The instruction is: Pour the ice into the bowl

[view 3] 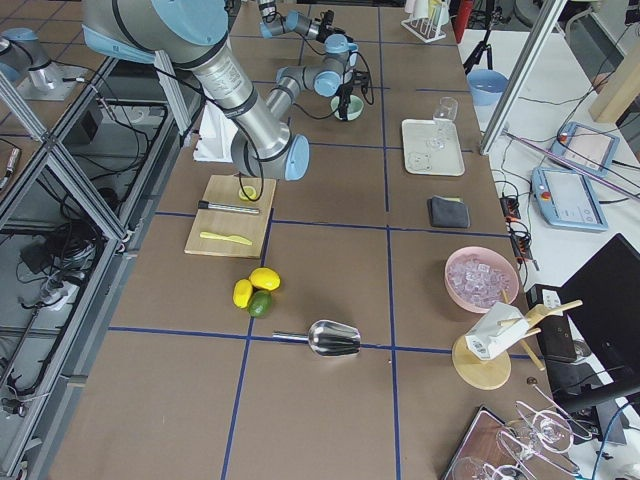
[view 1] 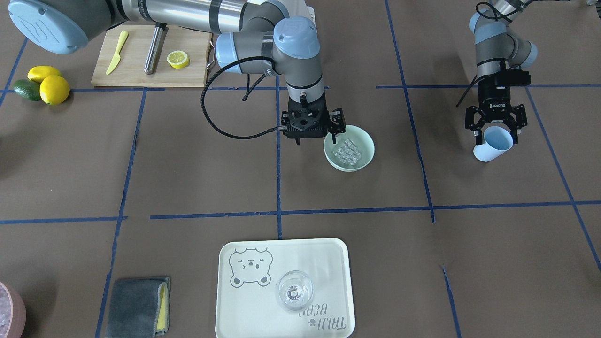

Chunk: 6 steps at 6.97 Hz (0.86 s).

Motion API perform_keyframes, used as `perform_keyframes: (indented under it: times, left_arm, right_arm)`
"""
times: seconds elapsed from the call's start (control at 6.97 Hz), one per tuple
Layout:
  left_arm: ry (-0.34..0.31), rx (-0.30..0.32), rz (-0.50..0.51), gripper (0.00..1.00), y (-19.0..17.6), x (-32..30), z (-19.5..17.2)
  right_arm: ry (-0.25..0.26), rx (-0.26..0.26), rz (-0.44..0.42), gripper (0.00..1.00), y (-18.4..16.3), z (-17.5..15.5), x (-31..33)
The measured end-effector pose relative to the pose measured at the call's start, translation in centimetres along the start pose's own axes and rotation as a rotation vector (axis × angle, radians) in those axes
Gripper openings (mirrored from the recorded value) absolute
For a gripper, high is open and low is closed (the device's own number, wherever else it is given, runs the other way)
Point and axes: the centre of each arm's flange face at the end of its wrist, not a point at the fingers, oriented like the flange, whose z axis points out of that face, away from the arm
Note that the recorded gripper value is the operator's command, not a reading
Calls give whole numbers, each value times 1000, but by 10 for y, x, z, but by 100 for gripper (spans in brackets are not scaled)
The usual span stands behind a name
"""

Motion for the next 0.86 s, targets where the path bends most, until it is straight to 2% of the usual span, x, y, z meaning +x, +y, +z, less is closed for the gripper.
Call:
perform_keyframes:
  times: [0.14,0.29,0.43,0.86]
  left_arm:
    - [11,-13,7,100,-9,-4,-8]
    - [14,-17,18,100,-15,-8,-12]
    - [13,-17,23,100,-20,-10,-13]
    - [18,-14,46,100,-42,-11,-10]
  right_arm:
    - [9,4,-3,93,3,7,-5]
    - [10,7,-7,63,5,16,-8]
    - [7,7,-9,2,7,26,-9]
    - [1,-4,-37,0,20,36,-10]
